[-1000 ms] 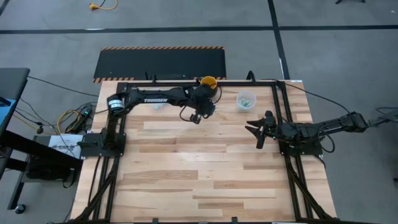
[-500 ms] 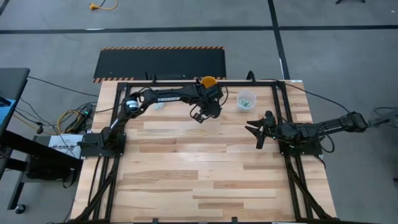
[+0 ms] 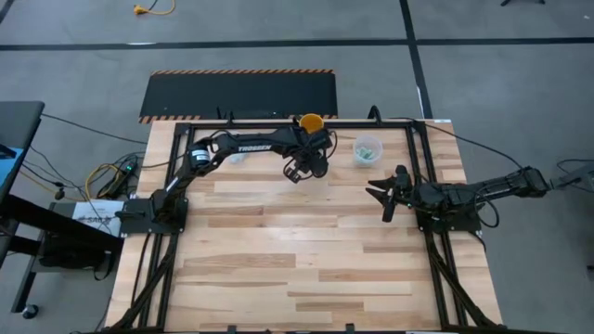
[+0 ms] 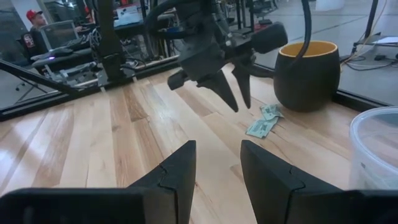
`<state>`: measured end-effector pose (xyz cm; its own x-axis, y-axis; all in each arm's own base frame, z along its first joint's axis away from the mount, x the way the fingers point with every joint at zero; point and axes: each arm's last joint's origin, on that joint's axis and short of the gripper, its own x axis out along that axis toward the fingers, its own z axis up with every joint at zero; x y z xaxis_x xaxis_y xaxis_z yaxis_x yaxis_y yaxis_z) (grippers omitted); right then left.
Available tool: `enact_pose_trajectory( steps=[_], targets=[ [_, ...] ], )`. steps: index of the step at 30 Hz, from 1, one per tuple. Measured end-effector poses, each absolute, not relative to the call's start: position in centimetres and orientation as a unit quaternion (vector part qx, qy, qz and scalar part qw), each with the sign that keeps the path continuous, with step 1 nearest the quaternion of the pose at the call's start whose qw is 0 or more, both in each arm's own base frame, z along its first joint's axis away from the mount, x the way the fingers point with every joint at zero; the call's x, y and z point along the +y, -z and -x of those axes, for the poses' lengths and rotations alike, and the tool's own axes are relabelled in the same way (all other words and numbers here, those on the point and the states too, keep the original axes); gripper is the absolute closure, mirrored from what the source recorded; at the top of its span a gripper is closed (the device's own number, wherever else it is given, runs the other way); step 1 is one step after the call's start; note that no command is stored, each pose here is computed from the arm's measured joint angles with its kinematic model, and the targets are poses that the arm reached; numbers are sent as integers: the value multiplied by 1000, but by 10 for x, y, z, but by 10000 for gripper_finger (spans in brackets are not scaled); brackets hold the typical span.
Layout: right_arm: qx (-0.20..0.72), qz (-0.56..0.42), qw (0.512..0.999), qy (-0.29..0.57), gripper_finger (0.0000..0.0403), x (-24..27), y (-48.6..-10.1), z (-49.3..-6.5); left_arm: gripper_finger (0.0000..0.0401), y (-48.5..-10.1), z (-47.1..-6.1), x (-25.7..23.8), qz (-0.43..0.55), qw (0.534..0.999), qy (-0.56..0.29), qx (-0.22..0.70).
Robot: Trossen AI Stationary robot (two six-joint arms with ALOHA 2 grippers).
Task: Pick and place Stevia / Truvia into bins
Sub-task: Put the stevia packet into the left transparent container
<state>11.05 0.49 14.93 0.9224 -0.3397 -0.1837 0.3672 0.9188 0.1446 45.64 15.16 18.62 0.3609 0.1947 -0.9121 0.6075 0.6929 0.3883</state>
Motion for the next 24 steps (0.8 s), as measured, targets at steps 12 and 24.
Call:
enact_pose_trajectory(
  steps=[12, 24],
  targets=[
    [78, -88, 976, 181, 282, 5, -149, -111, 318, -197, -467, 151, -405, 744, 102, 521],
    [78, -88, 976, 181, 282, 5, -149, -111, 318, -198, -469, 150, -442, 731, 131, 504]
  ],
)
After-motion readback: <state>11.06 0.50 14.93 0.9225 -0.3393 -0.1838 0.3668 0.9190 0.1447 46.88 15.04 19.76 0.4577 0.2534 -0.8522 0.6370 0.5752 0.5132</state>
